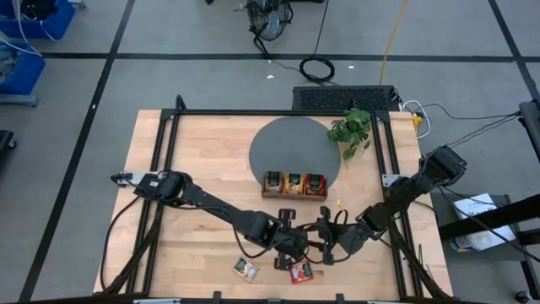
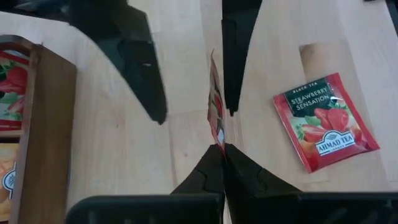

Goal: Pick & Place Tea
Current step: Put the right red tea bag into the right wooden organizer

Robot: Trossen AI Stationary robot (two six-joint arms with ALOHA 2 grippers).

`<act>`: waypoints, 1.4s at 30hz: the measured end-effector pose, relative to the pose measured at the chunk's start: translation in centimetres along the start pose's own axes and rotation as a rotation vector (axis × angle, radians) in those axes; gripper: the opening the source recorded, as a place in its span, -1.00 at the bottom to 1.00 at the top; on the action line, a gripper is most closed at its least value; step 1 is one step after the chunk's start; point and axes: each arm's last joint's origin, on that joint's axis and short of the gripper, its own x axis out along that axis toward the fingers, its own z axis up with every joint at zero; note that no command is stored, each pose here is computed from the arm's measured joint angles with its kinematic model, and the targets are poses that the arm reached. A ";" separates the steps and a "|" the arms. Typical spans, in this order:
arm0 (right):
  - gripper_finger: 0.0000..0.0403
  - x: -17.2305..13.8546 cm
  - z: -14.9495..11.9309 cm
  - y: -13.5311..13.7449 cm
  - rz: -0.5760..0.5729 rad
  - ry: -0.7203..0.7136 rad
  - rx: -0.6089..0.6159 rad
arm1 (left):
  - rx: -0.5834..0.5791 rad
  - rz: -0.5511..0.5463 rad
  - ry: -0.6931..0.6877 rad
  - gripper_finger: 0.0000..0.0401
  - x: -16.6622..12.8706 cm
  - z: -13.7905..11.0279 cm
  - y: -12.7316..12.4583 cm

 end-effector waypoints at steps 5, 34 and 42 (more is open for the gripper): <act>-0.57 0.0 0.0 -0.1 -0.025 -0.013 0.003 | -0.003 0.006 -0.021 -0.99 0.0 0.2 -0.1; -0.99 -6.4 -3.0 -0.6 0.006 -0.503 -0.174 | 0.085 0.239 -0.358 0.29 -7.2 2.3 -2.0; -1.00 -7.0 -2.2 1.7 -0.059 -0.547 -0.335 | 0.047 0.154 -0.432 0.14 -6.2 3.2 -0.3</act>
